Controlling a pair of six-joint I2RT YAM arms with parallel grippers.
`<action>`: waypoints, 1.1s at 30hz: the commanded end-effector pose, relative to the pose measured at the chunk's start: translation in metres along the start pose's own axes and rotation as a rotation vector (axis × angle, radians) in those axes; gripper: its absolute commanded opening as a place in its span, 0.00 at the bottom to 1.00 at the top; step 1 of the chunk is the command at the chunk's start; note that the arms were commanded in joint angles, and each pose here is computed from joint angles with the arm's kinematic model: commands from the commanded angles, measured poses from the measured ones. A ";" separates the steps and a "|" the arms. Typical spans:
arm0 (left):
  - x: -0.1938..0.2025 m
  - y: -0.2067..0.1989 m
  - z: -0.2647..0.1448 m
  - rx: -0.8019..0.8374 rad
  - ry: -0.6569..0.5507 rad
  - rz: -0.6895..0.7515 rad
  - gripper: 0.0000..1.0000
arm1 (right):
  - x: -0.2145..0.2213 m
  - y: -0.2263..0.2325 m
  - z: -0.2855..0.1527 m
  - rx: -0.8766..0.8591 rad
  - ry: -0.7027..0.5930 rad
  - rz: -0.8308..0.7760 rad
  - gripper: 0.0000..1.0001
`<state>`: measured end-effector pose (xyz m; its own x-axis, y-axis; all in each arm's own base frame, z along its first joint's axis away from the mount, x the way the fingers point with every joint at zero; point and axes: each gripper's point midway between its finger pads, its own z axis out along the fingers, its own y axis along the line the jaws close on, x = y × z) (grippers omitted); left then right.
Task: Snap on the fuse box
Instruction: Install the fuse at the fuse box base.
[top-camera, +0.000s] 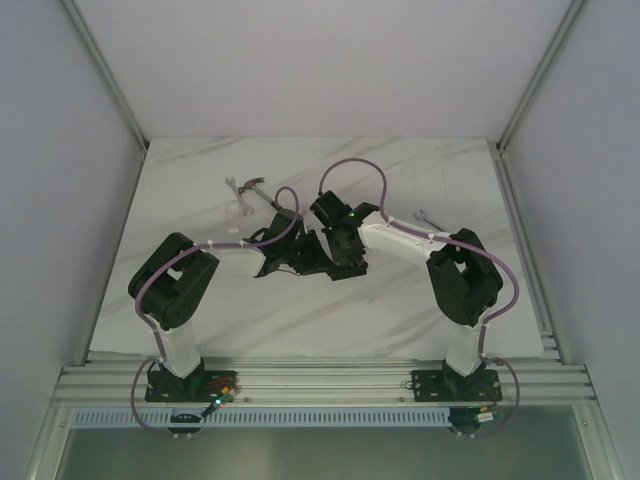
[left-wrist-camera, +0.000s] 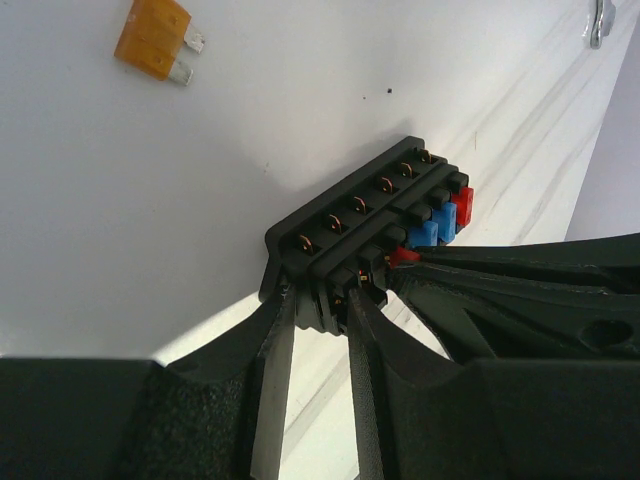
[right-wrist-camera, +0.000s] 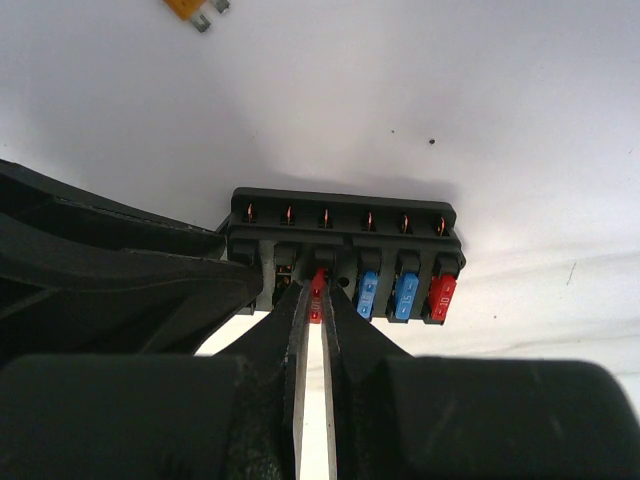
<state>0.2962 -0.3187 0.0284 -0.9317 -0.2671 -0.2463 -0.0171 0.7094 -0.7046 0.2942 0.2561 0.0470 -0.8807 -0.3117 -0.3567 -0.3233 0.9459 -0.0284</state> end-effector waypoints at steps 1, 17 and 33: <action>0.021 0.057 0.005 -0.197 0.045 -0.026 0.36 | 0.069 -0.024 0.018 0.078 0.246 -0.058 0.00; 0.025 0.068 0.006 -0.211 0.058 -0.059 0.34 | 0.100 -0.032 0.037 0.106 0.338 -0.084 0.00; 0.026 0.072 0.006 -0.217 0.063 -0.065 0.33 | 0.079 -0.038 0.017 0.115 0.273 -0.058 0.00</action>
<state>0.2964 -0.3190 0.0277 -0.9341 -0.2747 -0.2279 -0.0283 0.6935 -0.7199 0.2941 0.2549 0.0452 -0.8723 -0.3156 -0.3734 -0.3331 0.9427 -0.0186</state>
